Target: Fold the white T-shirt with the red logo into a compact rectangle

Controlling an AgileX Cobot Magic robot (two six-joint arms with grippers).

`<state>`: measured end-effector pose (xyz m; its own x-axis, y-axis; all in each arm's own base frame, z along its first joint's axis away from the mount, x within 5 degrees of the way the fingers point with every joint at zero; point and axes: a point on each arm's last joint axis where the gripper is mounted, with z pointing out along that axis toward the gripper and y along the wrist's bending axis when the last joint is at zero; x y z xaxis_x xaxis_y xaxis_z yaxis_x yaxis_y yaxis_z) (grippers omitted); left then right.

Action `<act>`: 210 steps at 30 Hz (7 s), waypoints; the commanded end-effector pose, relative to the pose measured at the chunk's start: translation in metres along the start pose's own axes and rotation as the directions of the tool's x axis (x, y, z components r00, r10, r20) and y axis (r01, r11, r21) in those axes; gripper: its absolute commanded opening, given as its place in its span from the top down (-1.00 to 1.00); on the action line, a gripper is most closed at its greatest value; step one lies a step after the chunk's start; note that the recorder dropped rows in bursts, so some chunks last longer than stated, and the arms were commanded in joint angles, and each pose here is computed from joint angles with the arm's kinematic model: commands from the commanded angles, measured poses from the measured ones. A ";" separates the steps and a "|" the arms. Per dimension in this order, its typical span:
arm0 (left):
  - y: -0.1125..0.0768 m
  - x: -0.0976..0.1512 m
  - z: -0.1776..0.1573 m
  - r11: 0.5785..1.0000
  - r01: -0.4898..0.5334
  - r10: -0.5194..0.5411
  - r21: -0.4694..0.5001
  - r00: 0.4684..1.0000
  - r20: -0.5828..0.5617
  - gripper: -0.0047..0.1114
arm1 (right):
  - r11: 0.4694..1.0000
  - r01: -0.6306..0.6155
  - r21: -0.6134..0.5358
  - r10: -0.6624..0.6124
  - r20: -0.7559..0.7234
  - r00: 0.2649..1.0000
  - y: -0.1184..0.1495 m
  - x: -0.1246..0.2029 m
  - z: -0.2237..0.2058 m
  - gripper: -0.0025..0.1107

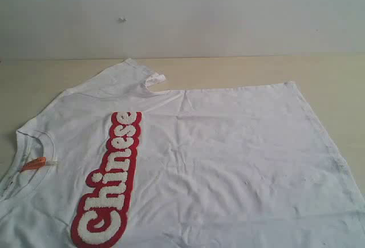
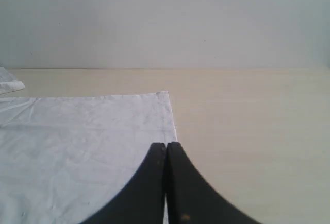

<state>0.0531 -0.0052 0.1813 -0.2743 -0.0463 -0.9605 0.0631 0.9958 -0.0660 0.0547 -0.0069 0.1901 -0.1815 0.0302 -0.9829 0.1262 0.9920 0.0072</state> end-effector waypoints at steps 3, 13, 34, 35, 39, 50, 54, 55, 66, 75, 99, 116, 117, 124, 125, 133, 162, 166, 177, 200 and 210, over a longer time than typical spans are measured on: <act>0.000 0.000 0.000 1.000 0.002 -0.002 -0.002 1.000 0.010 0.92 | 1.000 0.002 -0.003 -0.002 0.007 1.000 0.000 0.001 0.000 0.96; 0.001 0.000 0.000 0.999 -0.049 0.049 -0.010 0.999 0.009 0.92 | 0.999 0.037 0.005 -0.037 0.026 0.999 0.000 -0.001 0.000 0.96; 0.000 -0.065 -0.028 0.843 0.372 -0.538 0.388 0.586 0.606 0.92 | 0.897 -0.298 -0.327 0.440 0.592 0.676 0.004 -0.060 -0.024 0.96; 0.000 -0.065 -0.028 0.826 0.391 -0.564 0.407 0.574 0.594 0.92 | 0.880 -0.306 -0.362 0.472 0.604 0.643 0.004 -0.062 -0.026 0.96; -0.002 -0.079 -0.037 0.819 0.374 -0.573 0.435 0.545 0.612 0.92 | 0.866 -0.272 -0.419 0.493 0.625 0.606 0.008 -0.070 -0.032 0.96; -0.016 -0.188 -0.047 0.961 0.137 -0.263 0.239 0.713 0.650 0.92 | 0.915 -0.184 -0.360 0.391 0.672 0.629 0.010 -0.152 -0.063 0.96; -0.014 -0.217 -0.029 0.989 0.095 -0.142 0.112 0.816 0.560 0.92 | 0.946 -0.156 -0.284 0.309 0.643 0.701 0.010 -0.178 -0.054 0.96; -0.012 -0.222 -0.021 0.993 0.095 -0.121 0.077 0.847 0.517 0.92 | 0.952 -0.157 -0.263 0.292 0.624 0.725 0.009 -0.183 -0.049 0.96; -0.017 -0.191 0.104 0.991 -0.132 0.130 -0.026 0.990 -0.057 0.92 | 0.990 -0.133 -0.041 0.139 0.222 0.965 0.002 -0.182 0.053 0.96; -0.041 -0.170 0.177 0.945 -0.288 0.326 0.154 0.855 -0.403 0.92 | 0.996 0.083 0.040 -0.072 -0.227 0.971 0.002 -0.162 0.143 0.96; -0.053 -0.058 0.270 0.274 -0.407 0.961 0.871 0.154 -0.230 -0.31 | 0.785 0.127 -0.606 -0.525 -0.542 0.656 0.055 -0.103 0.229 0.96; -0.055 -0.064 0.282 0.295 -0.520 0.953 0.801 0.215 -0.212 -0.61 | 0.752 0.170 -0.637 -0.570 -0.499 0.653 0.055 -0.102 0.229 0.96; -0.055 -0.065 0.283 0.294 -0.533 0.954 0.793 0.217 -0.208 -0.61 | 0.753 0.169 -0.636 -0.568 -0.499 0.654 0.055 -0.102 0.229 0.96; -0.060 -0.063 0.279 0.298 -0.480 0.947 0.825 0.254 -0.194 -0.61 | 0.759 0.156 -0.632 -0.556 -0.504 0.661 0.056 -0.103 0.229 0.96; -0.062 -0.062 0.279 0.287 -0.465 0.947 0.837 0.267 -0.177 -0.61 | 0.759 0.156 -0.632 -0.556 -0.504 0.661 0.056 -0.103 0.229 0.96; -0.064 -0.055 0.268 0.135 -0.375 0.978 0.917 0.201 -0.061 -0.67 | 0.765 0.142 -0.628 -0.541 -0.506 0.672 0.057 -0.103 0.229 0.96; 0.009 -0.063 0.268 0.103 -0.419 0.994 0.902 0.020 -0.104 -0.67 | 0.766 0.146 -0.626 -0.541 -0.503 0.674 0.057 -0.103 0.230 0.96; 0.009 -0.059 0.267 0.096 -0.416 0.995 0.904 0.019 -0.097 -0.67 | 0.766 0.146 -0.626 -0.541 -0.503 0.674 0.057 -0.103 0.230 0.96; 0.010 -0.030 0.256 0.032 -0.412 0.999 0.911 -0.012 -0.041 -0.67 | 0.766 0.142 -0.627 -0.538 -0.505 0.675 0.057 -0.103 0.230 0.96; 0.013 0.002 0.264 0.007 -0.295 1.000 0.956 -0.023 -0.015 -0.67 | 0.765 0.137 -0.629 -0.537 -0.507 0.674 0.057 -0.103 0.229 0.96; 0.016 0.003 0.268 -0.032 -0.328 0.998 0.944 -0.065 0.011 -0.67 | 0.767 0.140 -0.627 -0.536 -0.505 0.676 0.057 -0.103 0.230 0.82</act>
<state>0.3089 -0.0134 0.1146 0.0678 0.9973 -0.0293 0.9966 -0.0664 0.0478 0.3035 0.0177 0.2487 -0.6921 -0.4472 -0.5666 -0.5375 0.8432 -0.0090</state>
